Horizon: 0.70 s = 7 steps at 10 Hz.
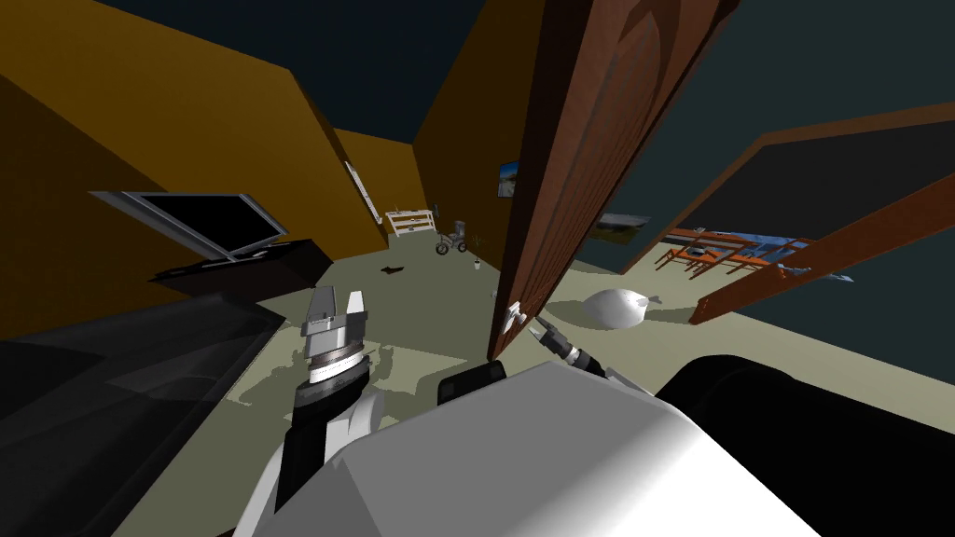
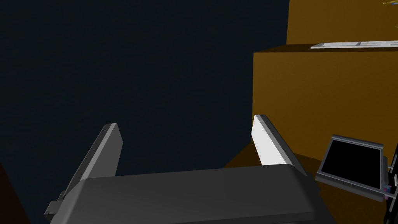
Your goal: Pull the door open
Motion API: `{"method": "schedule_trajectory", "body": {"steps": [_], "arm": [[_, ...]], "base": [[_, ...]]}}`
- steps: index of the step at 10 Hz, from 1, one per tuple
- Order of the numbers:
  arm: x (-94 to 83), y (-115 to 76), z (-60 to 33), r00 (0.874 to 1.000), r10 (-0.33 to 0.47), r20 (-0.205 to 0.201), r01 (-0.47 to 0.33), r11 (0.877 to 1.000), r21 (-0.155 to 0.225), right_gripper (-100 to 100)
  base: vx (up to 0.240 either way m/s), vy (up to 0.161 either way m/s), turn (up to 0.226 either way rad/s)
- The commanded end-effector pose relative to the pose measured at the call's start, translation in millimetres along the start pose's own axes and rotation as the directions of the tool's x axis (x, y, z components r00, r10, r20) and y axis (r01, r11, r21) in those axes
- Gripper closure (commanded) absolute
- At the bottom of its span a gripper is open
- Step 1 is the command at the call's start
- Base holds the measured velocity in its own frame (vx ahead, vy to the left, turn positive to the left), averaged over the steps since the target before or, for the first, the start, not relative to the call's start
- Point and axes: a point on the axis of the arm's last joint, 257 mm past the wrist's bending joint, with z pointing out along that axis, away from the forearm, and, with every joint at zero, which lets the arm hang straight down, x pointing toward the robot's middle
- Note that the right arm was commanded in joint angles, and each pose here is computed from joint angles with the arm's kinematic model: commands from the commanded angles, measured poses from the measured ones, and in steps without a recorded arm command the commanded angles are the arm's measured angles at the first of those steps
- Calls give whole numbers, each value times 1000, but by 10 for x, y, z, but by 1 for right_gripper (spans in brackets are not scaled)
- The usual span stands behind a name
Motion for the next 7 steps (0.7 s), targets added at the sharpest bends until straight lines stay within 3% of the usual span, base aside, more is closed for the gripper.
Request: {"method": "schedule_trajectory", "body": {"steps": [1,7], "arm": [[-41,0,-53,1000,-1,16,1,1000,1,-100],[-41,0,-53,1000,-1,16,1,1000,1,-100]], "base": [[8,14,-41],[-1,-1,4]]}}
